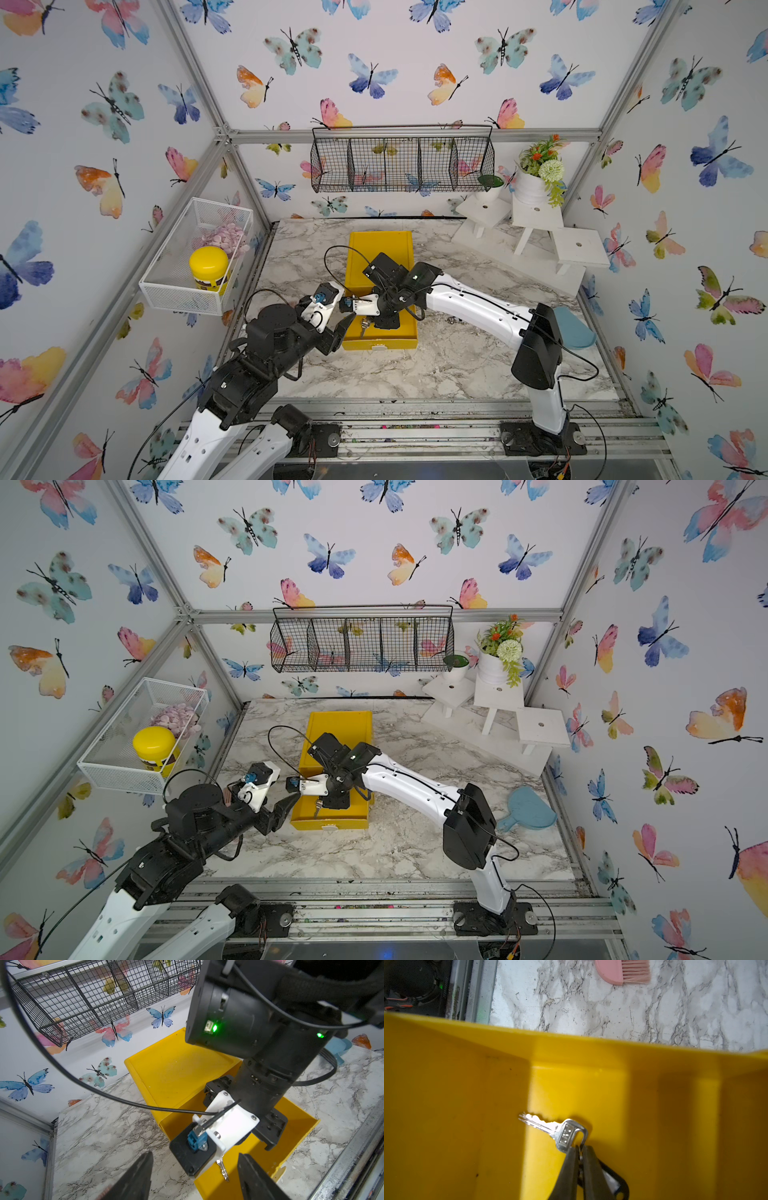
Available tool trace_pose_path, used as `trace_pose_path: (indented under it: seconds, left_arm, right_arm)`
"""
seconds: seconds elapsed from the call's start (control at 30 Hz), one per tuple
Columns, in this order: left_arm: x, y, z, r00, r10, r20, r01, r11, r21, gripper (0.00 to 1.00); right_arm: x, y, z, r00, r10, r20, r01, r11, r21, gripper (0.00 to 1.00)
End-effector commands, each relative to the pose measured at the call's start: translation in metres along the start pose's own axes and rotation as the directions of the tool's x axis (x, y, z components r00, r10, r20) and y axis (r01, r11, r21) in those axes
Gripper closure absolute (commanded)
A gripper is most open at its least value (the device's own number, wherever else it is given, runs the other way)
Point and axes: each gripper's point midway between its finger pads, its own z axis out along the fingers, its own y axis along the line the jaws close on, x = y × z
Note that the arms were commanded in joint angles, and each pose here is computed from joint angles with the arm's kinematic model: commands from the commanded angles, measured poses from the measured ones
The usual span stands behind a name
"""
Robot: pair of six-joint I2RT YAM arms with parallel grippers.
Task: Take the keys out of the drawer
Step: Pick up the key from the drawer.
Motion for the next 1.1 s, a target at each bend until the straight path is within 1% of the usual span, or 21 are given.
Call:
trace_pose_path:
  seconds: [0.0, 0.17, 0.27, 0.37, 0.47, 0.6, 0.77, 0.87, 0.97, 1.07]
  left_arm:
    - [-0.005, -0.001, -0.004, 1.000, 0.015, 0.022, -0.015, 1.000, 0.007, 0.30]
    - [-0.013, 0.001, -0.005, 0.998, 0.045, 0.042, -0.045, 0.999, 0.002, 0.30]
    - [-0.021, 0.001, -0.004, 0.995, 0.077, 0.063, -0.077, 0.997, 0.001, 0.30]
    - [-0.029, 0.003, 0.001, 0.991, 0.106, 0.082, -0.106, 0.994, -0.005, 0.30]
    - [-0.040, 0.003, 0.005, 0.986, 0.123, 0.109, -0.124, 0.992, -0.005, 0.31]
    - [-0.059, 0.001, 0.011, 0.976, 0.145, 0.163, -0.148, 0.989, 0.011, 0.32]
    - [-0.082, -0.009, 0.019, 0.964, 0.155, 0.216, -0.174, 0.982, 0.073, 0.34]
    - [-0.094, -0.020, 0.023, 0.957, 0.153, 0.246, -0.193, 0.970, 0.147, 0.35]
    - [-0.105, -0.036, 0.028, 0.952, 0.145, 0.271, -0.214, 0.946, 0.245, 0.35]
    - [-0.110, -0.055, 0.035, 0.949, 0.145, 0.281, -0.239, 0.910, 0.338, 0.36]
  right_arm:
    - [-0.020, -0.009, -0.027, 0.998, -0.011, 0.068, 0.007, 0.998, 0.059, 0.91]
    - [-0.049, -0.020, -0.058, 0.983, -0.008, 0.183, -0.014, 0.993, 0.118, 0.95]
    - [-0.057, -0.021, -0.075, 0.975, -0.004, 0.223, -0.027, 0.990, 0.136, 0.96]
    - [-0.061, -0.015, -0.087, 0.970, -0.003, 0.244, -0.027, 0.992, 0.121, 0.97]
    - [-0.058, -0.011, -0.098, 0.971, 0.015, 0.238, -0.042, 0.993, 0.109, 0.97]
    - [-0.049, -0.011, -0.119, 0.970, 0.068, 0.232, -0.102, 0.985, 0.136, 0.98]
    - [-0.026, -0.009, -0.146, 0.965, 0.135, 0.226, -0.178, 0.967, 0.182, 0.98]
    - [-0.010, -0.010, -0.159, 0.956, 0.195, 0.218, -0.241, 0.948, 0.208, 0.97]
    - [0.005, -0.017, -0.173, 0.936, 0.267, 0.231, -0.320, 0.917, 0.238, 0.97]
    - [0.022, -0.023, -0.186, 0.902, 0.353, 0.250, -0.413, 0.874, 0.255, 0.97]
